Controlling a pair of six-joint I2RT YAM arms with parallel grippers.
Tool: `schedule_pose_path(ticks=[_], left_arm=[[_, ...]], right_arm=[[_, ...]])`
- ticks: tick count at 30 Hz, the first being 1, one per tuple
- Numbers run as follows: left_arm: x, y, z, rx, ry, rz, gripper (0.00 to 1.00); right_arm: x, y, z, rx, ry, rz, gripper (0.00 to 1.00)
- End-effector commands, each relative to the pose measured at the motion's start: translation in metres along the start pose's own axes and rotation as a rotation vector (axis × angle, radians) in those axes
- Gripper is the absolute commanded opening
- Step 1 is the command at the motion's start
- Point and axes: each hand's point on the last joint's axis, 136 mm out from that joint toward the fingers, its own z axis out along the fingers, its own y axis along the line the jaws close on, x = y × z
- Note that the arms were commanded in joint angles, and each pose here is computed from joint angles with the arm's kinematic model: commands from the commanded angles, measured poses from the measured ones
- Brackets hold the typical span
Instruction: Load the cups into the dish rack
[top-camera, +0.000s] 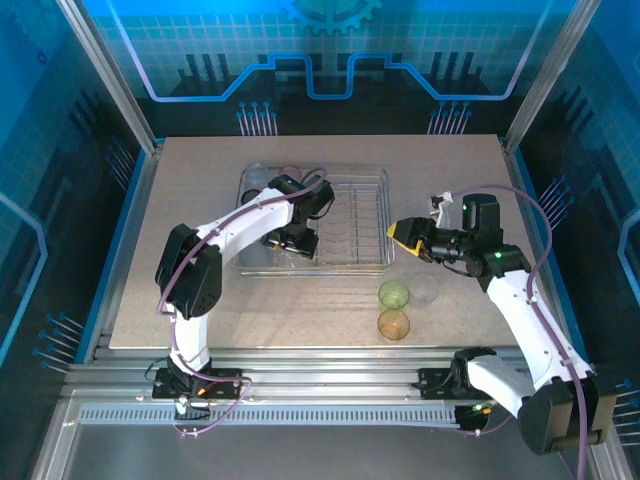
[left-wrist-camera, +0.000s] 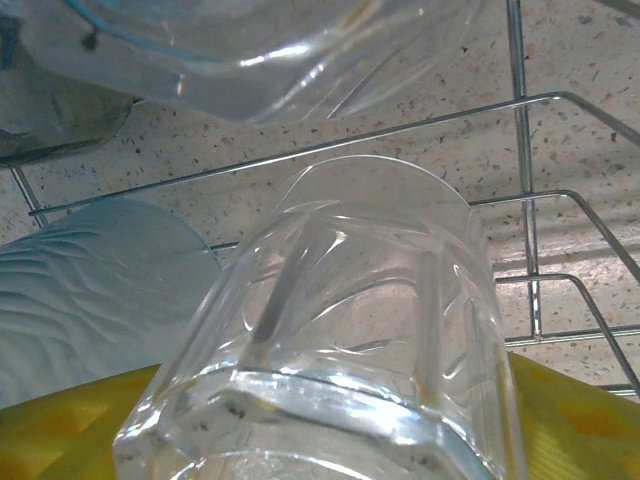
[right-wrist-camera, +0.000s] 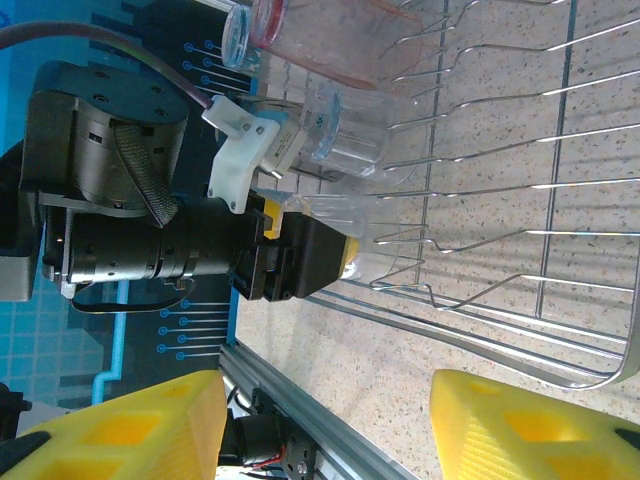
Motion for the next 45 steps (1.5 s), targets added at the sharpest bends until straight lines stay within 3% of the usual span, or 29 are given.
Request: schedule_pose_path(ticks=[1, 17, 21, 45], left_arm=[[0.004, 0.005, 0.006, 0.0, 0.025, 0.006, 0.51], [0.001, 0.0, 0.014, 0.042, 0.007, 0.02, 0.83], [-0.001, 0.004, 0.008, 0.03, -0.013, 0.01, 0.99], [-0.004, 0.005, -0.051, 0.11, -0.175, -0.027, 0.98]], right_arm=[[-0.006, 0.004, -0.005, -0.001, -0.011, -0.013, 0.57], [-0.011, 0.002, -0.007, 0.032, -0.026, 0.01, 0.57], [-0.01, -0.003, -0.008, 0.069, -0.024, 0.019, 0.57], [0.0, -0.034, -0.034, 0.303, -0.061, -0.057, 0.56]])
